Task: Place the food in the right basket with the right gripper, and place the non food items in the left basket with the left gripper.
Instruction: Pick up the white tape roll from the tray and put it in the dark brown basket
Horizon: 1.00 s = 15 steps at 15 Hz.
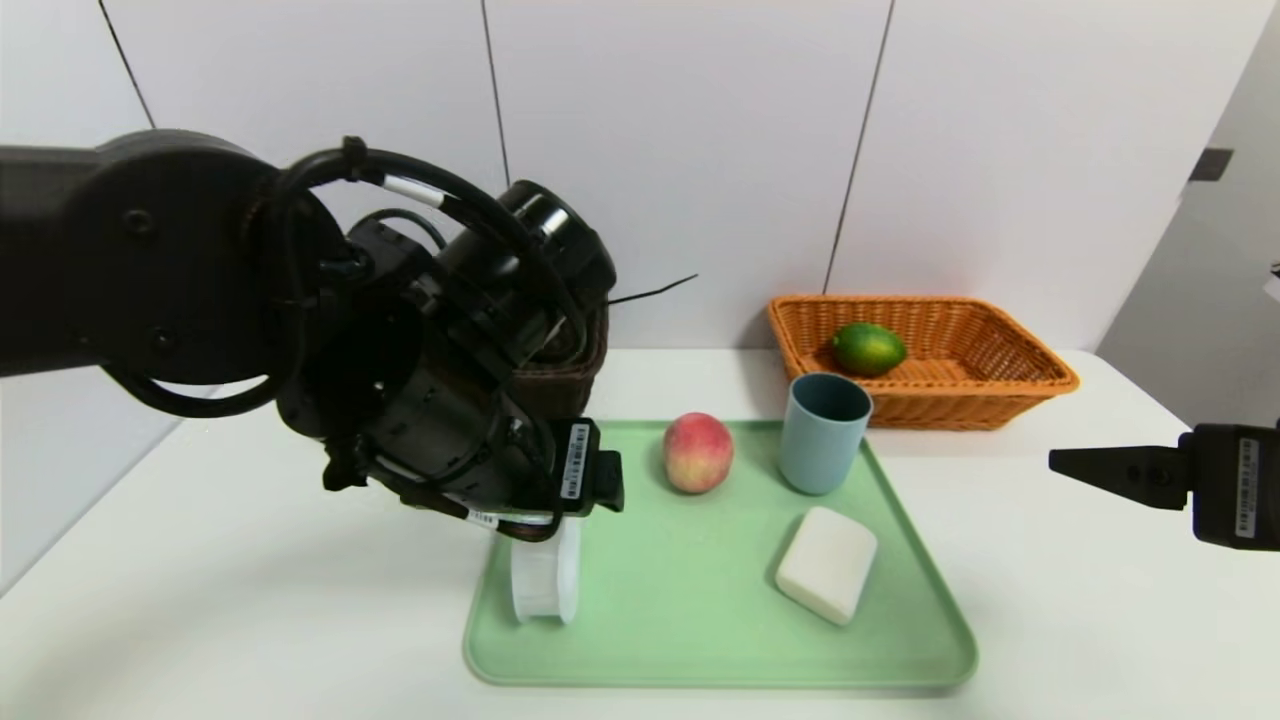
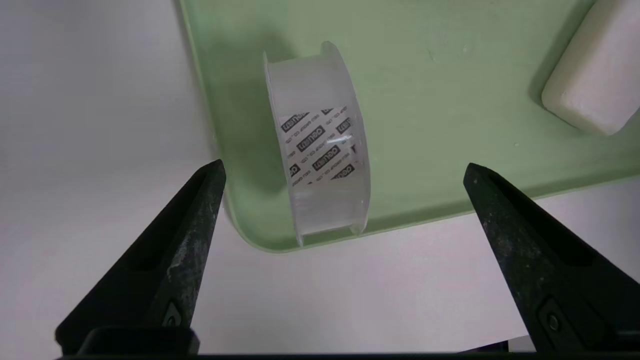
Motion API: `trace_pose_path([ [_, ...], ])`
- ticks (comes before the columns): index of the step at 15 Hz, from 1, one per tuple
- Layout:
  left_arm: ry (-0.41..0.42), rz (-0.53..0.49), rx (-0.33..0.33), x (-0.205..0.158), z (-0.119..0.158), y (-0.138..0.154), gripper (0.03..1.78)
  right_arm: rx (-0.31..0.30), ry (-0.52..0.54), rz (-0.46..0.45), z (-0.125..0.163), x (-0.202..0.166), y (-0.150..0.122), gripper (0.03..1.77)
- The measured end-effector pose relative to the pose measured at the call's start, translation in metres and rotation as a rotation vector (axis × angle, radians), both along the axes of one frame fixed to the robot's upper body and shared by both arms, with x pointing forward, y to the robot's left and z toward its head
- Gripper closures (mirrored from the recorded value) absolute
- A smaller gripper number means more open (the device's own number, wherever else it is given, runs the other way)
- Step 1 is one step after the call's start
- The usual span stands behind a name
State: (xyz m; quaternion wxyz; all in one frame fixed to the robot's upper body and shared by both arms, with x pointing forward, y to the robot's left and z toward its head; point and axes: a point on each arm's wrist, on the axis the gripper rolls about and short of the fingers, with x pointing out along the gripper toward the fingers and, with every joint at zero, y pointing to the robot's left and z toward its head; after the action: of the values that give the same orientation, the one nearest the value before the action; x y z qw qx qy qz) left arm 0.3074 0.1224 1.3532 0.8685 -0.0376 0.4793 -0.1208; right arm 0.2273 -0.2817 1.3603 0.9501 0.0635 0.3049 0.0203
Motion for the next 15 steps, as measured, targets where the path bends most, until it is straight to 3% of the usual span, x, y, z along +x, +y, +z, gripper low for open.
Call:
trace_pose_path([
  [9, 0.119, 0.042, 0.086, 0.019, -0.041, -0.017, 0.12, 0.001, 0.001, -0.006, -0.003, -0.006, -0.004, 0.10],
  [13, 0.152, 0.051, 0.095, 0.025, -0.054, -0.023, 0.12, 0.002, 0.003, -0.007, -0.005, -0.008, -0.005, 0.10],
  [15, 0.165, 0.050, 0.099, 0.027, -0.057, -0.024, 0.39, 0.001, 0.001, -0.006, -0.005, -0.009, -0.005, 0.10],
])
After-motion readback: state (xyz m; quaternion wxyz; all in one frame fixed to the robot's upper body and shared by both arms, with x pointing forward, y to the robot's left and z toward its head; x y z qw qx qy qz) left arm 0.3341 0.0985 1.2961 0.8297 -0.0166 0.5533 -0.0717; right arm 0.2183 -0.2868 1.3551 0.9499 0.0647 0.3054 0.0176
